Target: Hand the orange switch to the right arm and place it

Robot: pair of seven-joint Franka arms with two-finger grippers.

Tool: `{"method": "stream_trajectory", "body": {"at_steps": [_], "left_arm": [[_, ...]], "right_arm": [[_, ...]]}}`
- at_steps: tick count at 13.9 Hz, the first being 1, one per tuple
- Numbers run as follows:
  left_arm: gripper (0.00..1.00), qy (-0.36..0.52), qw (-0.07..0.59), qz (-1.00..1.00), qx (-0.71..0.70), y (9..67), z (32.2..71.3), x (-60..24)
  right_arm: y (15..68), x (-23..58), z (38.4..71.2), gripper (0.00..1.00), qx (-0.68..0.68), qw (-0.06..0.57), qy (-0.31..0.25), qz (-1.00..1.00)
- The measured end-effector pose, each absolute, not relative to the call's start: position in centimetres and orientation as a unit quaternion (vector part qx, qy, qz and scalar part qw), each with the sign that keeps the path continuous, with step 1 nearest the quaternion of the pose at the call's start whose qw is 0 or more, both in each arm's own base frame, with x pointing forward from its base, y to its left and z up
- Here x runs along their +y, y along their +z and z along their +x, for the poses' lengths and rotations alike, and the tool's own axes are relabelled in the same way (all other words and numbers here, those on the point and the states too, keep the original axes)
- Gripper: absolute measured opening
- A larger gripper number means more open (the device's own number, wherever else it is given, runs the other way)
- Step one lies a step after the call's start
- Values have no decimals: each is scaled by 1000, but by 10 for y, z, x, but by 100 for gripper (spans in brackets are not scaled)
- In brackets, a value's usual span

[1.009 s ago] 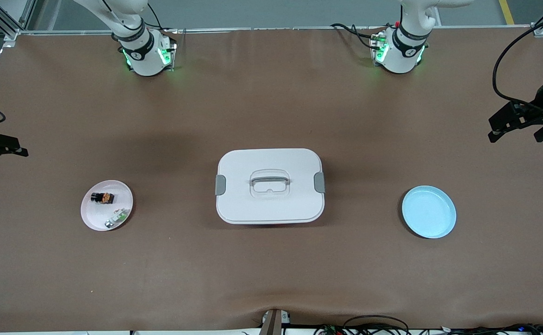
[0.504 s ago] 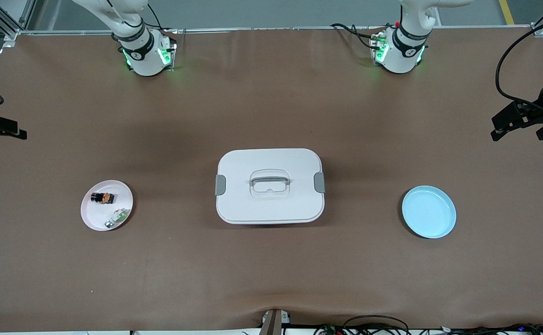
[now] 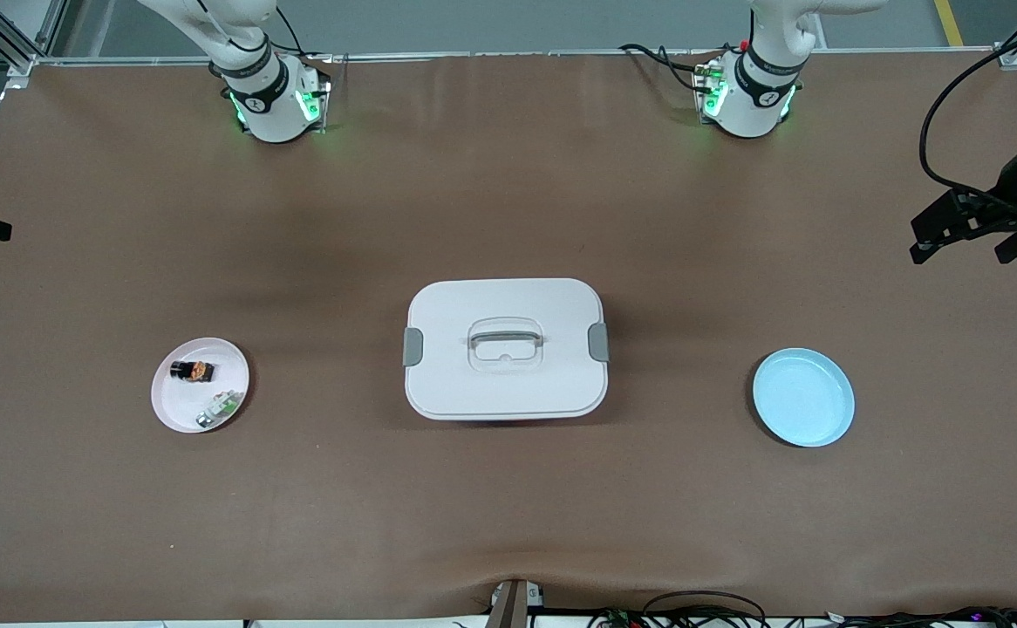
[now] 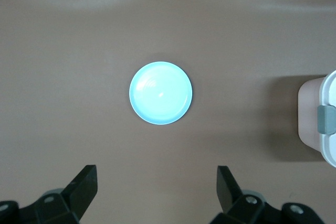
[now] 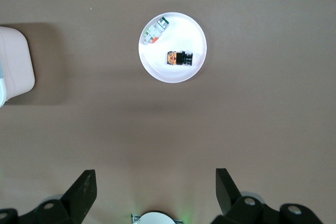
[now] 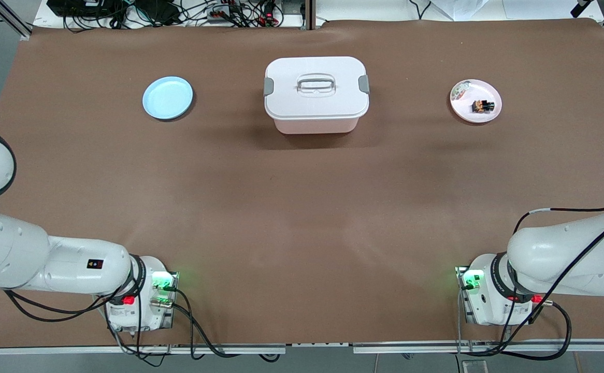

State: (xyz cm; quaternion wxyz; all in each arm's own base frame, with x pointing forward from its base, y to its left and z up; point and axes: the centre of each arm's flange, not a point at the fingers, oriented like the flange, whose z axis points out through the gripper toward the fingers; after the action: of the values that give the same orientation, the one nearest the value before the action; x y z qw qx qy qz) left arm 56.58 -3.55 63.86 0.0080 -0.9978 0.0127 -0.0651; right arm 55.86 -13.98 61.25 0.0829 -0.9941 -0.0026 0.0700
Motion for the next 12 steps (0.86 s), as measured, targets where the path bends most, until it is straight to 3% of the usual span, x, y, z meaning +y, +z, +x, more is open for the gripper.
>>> {"method": "stream_trajectory", "body": {"at_steps": [4,8,12], "left_arm": [[100,-64,8,-998,13,637,566,-36],[100,-64,8,-998,14,637,566,-37],[100,-64,8,-998,17,637,566,-41]], "right_arm": [[616,-106,560,100,-31,85,85,-992],[633,-75,563,100,-58,33,61,-996],[639,-66,564,100,-63,21,48,-997]]}}
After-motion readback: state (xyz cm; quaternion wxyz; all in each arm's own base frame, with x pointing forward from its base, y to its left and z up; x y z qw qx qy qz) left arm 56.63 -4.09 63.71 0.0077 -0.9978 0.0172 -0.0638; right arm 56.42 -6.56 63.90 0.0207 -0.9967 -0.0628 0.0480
